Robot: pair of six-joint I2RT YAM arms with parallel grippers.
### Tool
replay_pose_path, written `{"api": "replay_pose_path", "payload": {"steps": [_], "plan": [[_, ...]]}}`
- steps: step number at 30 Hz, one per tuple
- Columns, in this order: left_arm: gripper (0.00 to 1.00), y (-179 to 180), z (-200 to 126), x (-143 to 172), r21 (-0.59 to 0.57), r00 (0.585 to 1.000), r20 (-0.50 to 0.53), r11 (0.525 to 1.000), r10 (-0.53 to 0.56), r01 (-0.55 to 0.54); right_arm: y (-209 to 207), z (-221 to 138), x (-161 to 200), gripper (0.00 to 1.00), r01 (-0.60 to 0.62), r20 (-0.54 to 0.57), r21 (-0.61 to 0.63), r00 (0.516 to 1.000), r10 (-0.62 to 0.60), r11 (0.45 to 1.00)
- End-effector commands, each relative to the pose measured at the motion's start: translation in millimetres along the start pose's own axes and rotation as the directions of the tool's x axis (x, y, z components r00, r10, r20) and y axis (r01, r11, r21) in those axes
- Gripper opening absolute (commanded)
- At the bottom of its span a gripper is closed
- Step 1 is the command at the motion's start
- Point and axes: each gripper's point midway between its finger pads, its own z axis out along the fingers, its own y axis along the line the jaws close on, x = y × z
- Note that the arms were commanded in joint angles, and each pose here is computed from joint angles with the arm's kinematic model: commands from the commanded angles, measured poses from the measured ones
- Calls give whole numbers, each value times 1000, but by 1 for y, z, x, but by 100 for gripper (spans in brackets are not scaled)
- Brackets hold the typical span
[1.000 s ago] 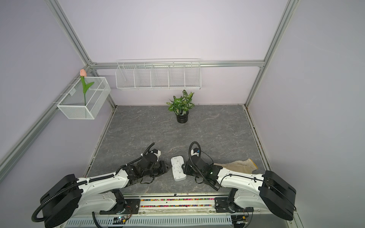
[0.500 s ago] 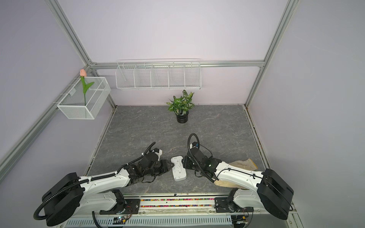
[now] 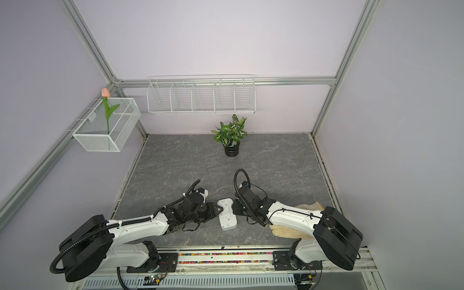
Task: Insert the battery into the alarm
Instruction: Install the cover on the alarm.
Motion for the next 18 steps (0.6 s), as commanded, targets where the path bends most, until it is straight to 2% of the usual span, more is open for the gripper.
{"api": "replay_pose_path", "payload": {"steps": [1, 9, 18], "plan": [[48, -14, 2, -4, 33, 1000, 5, 999, 6, -6, 0, 2, -1, 36, 19, -15, 11, 1000, -19, 1000], [46, -12, 4, -2, 26, 1000, -2, 1000, 3, -3, -4, 5, 13, 33, 58, -49, 43, 997, -56, 997], [45, -10, 7, -1, 18, 1000, -9, 1000, 2, -2, -13, 14, 31, 32, 47, -90, 73, 995, -40, 996]]}}
